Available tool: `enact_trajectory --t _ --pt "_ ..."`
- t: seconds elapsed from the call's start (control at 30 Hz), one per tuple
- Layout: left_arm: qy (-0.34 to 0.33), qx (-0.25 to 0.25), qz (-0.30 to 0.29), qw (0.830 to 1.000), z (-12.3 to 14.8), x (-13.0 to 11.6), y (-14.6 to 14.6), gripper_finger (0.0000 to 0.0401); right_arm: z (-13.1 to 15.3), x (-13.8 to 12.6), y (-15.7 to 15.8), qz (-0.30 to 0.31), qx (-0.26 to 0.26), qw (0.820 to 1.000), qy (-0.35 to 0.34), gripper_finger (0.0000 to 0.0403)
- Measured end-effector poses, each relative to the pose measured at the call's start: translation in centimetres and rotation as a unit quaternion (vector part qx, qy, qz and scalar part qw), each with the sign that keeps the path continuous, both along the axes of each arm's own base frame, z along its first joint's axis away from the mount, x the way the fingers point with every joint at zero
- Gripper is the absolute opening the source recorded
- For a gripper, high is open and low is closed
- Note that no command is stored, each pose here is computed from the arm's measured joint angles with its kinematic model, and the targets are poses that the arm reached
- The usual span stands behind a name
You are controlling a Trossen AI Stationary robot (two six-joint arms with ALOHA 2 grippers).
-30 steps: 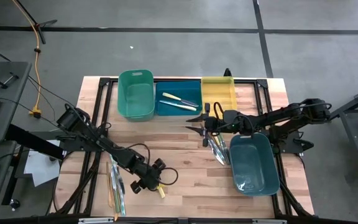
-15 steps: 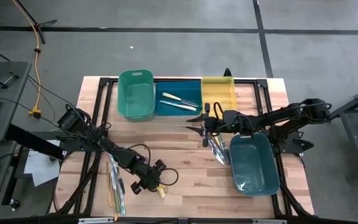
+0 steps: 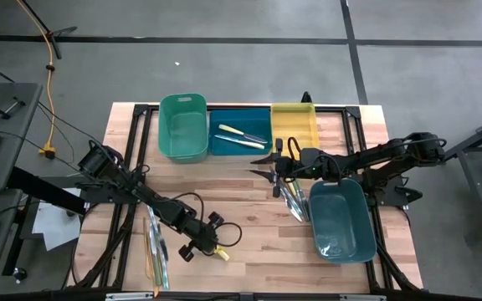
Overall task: Sort silverware by color (type)
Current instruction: Put the yellow knife into the blue bin
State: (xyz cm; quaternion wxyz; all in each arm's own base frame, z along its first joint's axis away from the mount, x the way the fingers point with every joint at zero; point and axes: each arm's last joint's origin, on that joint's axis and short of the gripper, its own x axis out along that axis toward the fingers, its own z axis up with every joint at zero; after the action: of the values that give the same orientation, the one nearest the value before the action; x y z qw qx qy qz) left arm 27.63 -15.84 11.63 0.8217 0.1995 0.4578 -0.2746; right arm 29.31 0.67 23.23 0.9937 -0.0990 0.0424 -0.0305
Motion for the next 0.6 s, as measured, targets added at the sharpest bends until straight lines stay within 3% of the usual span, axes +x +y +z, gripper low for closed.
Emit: enact_trajectory --t 0.33,0.53,0.6 --pt "0.009 0.002 0.010 1.000 0.2 -0.2 0.2 0.0038 0.0 0.0 0.0 0.000 0.005 1.000 0.001 0.0106" --pt "0.049 0.018 0.040 0.998 2.4 -1.7 1.9 0.0038 -0.1 0.0 0.0 0.000 0.005 1.000 0.004 0.0106" --pt "0.035 0.010 0.057 0.998 3.9 -1.9 2.5 0.0038 -0.1 0.0 0.0 0.000 0.005 1.000 0.005 0.0106"
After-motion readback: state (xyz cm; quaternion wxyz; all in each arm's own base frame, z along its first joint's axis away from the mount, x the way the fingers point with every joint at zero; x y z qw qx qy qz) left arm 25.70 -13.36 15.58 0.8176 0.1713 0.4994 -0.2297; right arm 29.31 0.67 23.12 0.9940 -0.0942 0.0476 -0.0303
